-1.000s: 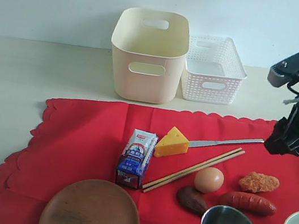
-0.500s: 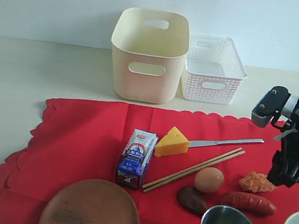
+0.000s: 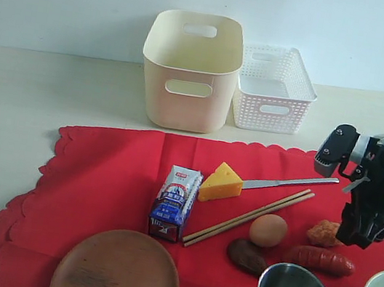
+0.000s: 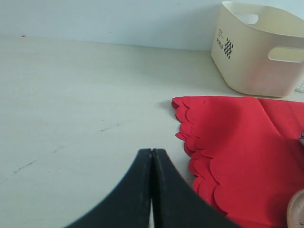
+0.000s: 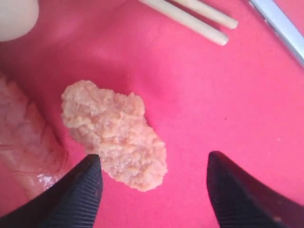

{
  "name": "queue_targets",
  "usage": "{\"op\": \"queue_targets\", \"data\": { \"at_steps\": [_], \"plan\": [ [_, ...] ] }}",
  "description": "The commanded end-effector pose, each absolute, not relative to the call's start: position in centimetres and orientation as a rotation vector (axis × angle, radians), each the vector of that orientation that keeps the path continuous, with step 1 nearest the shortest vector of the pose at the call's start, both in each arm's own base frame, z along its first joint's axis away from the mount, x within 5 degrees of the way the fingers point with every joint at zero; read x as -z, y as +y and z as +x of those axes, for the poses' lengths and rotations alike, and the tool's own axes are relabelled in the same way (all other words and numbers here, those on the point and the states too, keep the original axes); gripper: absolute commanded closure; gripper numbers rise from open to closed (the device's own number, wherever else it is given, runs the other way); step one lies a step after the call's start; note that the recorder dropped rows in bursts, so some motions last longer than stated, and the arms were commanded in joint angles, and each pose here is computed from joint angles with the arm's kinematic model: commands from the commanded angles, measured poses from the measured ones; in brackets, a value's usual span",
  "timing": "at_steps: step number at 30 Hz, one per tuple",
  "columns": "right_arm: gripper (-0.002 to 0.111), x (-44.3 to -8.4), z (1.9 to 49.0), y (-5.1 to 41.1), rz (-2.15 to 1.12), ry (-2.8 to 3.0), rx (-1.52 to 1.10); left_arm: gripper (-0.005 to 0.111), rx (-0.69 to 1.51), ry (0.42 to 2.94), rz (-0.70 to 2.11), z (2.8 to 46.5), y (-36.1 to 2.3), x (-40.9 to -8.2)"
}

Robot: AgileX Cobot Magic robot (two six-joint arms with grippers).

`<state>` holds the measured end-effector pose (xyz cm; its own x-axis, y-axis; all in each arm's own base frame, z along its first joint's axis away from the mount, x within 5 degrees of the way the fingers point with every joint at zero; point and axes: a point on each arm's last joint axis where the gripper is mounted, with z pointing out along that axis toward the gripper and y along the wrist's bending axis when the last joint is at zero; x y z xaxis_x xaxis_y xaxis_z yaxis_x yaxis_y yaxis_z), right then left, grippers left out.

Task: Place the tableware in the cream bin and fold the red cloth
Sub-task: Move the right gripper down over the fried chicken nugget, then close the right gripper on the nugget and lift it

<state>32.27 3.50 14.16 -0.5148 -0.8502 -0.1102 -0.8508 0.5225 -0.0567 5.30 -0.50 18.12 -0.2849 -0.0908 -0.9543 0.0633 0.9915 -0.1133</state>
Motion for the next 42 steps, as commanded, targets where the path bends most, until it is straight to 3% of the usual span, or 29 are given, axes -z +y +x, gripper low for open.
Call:
{"op": "queue_targets", "data": {
  "at_steps": [1,10,28,42],
  "plan": [
    [0.048,-14.2,32.7,3.5,-1.512,2.577,0.023,0.107,0.148,1.844,-0.023,5.3,-0.5,-18.1],
    [0.048,-14.2,32.5,4.4,-1.62,2.472,-0.106,0.107,0.148,1.844,-0.023,5.3,-0.5,-18.1],
    [0.048,-14.2,32.6,4.4,-1.697,2.411,-0.089,0.107,0.148,1.844,-0.023,5.3,-0.5,-18.1],
    [0.051,-11.6,32.7,4.4,-1.75,2.453,-0.136,0.107,0.148,1.844,-0.023,5.3,-0.5,-18.1]
  ]
}}
